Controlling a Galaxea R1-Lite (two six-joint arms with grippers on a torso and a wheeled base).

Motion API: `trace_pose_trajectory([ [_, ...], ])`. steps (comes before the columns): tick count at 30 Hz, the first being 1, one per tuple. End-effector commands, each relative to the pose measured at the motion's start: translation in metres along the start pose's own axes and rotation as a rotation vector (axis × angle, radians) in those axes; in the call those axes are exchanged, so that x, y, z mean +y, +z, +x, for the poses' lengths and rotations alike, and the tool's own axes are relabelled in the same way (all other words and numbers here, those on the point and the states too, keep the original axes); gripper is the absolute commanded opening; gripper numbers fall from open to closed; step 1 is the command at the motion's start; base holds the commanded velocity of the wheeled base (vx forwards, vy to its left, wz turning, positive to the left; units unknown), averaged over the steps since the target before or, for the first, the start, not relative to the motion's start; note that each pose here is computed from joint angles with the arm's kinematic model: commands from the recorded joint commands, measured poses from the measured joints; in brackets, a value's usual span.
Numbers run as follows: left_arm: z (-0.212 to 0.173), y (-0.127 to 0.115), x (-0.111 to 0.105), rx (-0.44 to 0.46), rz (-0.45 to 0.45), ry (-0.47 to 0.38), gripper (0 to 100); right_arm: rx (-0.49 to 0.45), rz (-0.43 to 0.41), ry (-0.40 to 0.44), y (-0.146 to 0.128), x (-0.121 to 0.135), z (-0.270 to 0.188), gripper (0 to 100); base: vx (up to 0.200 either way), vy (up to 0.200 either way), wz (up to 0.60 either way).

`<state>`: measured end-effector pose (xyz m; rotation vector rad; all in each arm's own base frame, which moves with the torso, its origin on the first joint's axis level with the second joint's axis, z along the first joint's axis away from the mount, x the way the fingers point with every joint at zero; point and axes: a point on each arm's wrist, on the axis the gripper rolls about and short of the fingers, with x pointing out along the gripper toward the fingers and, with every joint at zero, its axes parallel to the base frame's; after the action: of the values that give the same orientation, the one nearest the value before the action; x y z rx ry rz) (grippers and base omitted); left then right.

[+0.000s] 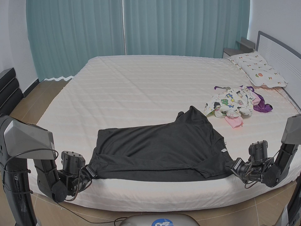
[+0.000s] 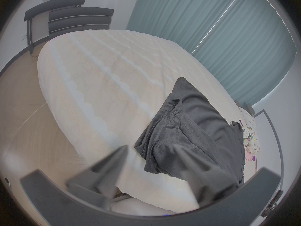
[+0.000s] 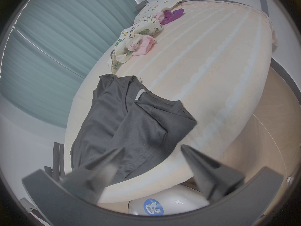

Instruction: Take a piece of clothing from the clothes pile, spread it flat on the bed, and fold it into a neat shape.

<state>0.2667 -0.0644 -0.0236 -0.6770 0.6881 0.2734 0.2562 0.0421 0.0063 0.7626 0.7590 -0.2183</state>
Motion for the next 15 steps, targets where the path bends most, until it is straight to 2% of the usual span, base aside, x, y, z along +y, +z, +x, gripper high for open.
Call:
trace_pose_trajectory([
  [1, -0.01, 0.013, -0.004, -0.042, -0.021, -0.029, 100, -0.058, 0.015, 0.052, 0.013, 0.007, -0.015, 100, 0.0, 0.0, 0.0],
  [6, -0.026, 0.032, -0.01, -0.109, -0.046, -0.074, 100, -0.106, 0.03, 0.087, 0.024, 0.011, -0.03, 100, 0.0, 0.0, 0.0],
  [8, -0.032, 0.044, -0.015, -0.149, -0.033, -0.102, 100, -0.114, 0.037, 0.088, 0.027, 0.01, -0.033, 100, 0.0, 0.0, 0.0],
  [10, -0.032, 0.045, -0.015, -0.153, -0.028, -0.102, 100, -0.114, 0.037, 0.088, 0.027, 0.01, -0.032, 100, 0.0, 0.0, 0.0],
  [11, -0.028, 0.054, -0.023, -0.179, 0.017, -0.114, 100, -0.106, 0.039, 0.081, 0.026, 0.008, -0.029, 100, 0.0, 0.0, 0.0],
  [15, -0.016, 0.065, -0.035, -0.163, 0.043, -0.095, 100, -0.096, 0.039, 0.072, 0.024, 0.007, -0.025, 100, 0.0, 0.0, 0.0],
])
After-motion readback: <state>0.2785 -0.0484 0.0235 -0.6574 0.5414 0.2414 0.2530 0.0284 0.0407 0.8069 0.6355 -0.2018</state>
